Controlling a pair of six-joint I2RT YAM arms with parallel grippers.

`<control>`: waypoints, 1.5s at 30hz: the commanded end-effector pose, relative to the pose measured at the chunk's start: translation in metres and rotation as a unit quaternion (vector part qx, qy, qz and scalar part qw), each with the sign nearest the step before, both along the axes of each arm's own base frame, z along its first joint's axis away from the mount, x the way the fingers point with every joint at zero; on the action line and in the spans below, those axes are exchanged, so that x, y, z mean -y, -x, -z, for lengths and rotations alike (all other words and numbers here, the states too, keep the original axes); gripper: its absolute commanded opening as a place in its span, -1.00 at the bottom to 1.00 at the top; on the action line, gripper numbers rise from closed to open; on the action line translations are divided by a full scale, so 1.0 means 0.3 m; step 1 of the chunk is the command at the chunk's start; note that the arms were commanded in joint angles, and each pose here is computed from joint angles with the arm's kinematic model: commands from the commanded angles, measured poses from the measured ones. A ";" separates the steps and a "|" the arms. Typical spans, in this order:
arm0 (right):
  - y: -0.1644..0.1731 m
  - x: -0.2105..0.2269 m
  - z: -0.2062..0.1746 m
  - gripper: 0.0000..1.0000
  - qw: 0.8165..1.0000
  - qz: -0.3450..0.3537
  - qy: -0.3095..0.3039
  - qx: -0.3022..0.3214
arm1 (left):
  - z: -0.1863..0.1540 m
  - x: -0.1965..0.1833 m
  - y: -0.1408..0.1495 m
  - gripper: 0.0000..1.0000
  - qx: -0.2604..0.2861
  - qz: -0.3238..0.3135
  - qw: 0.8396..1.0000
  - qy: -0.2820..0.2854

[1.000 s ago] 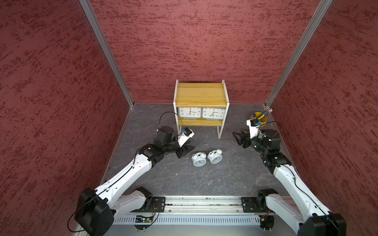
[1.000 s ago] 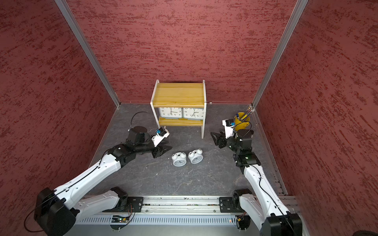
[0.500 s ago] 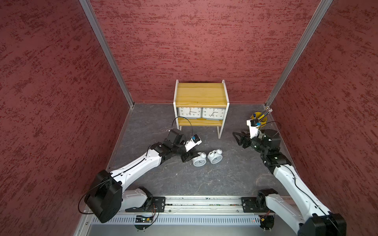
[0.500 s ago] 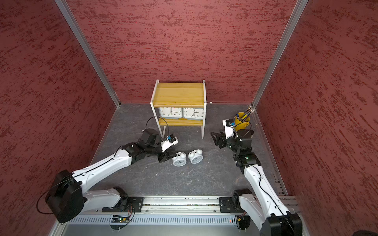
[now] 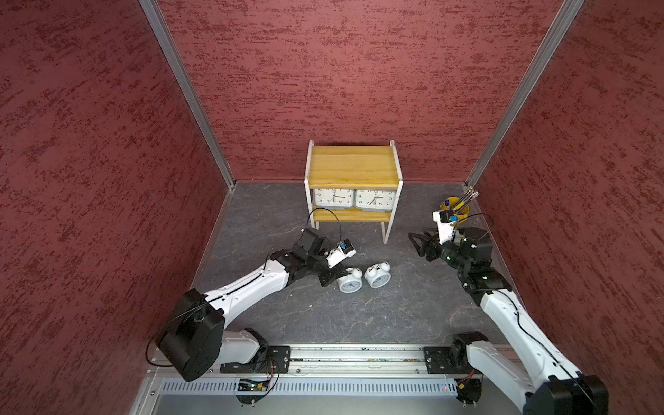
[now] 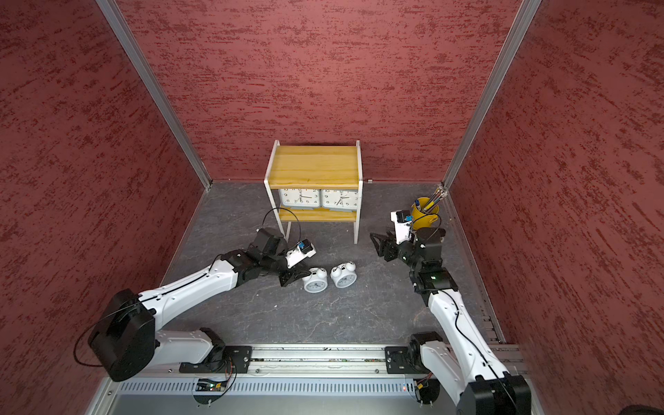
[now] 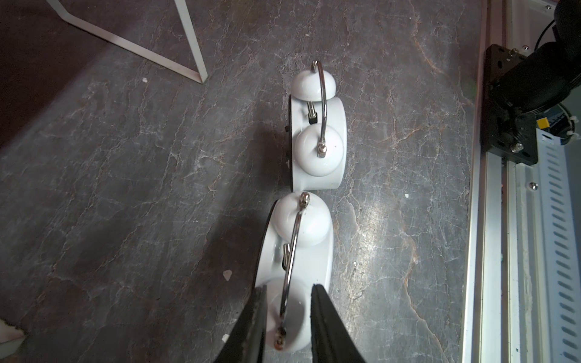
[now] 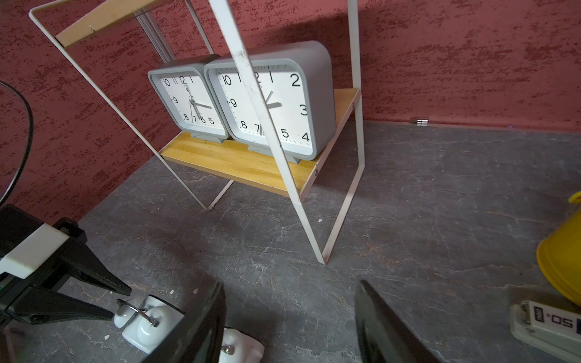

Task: Place the alarm clocks on the shelf by style
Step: Pick up the alarm from the center of the board.

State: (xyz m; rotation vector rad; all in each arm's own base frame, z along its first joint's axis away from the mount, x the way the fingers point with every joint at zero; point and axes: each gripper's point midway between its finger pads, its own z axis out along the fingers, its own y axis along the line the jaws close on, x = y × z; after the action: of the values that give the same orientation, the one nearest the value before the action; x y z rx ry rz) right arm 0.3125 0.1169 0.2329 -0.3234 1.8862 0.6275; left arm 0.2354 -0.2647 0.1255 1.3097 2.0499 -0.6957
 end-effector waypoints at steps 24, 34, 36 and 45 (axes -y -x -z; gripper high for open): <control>0.166 -0.321 -0.101 0.29 0.962 -0.269 -0.011 0.040 | -0.215 -0.004 -0.036 -1.00 0.013 0.031 0.999 0.018; 0.227 -0.525 -0.079 0.28 0.912 -0.410 0.018 0.021 | -0.333 0.001 -0.022 -1.00 0.035 0.079 0.996 0.013; 0.232 -0.549 -0.078 0.28 0.905 -0.425 0.020 0.018 | -0.348 0.003 -0.020 -1.00 0.039 0.083 0.996 0.014; 0.234 -0.621 -0.063 0.08 0.888 -0.457 0.034 0.011 | -0.376 0.002 -0.012 -1.00 0.045 0.089 0.995 0.019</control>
State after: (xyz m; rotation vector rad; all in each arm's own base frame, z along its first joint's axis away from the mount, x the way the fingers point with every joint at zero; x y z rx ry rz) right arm 0.2475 0.2979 0.2476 -1.2532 1.6905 1.1494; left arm 0.2385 -0.2589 0.2192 1.4740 1.9378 -0.7126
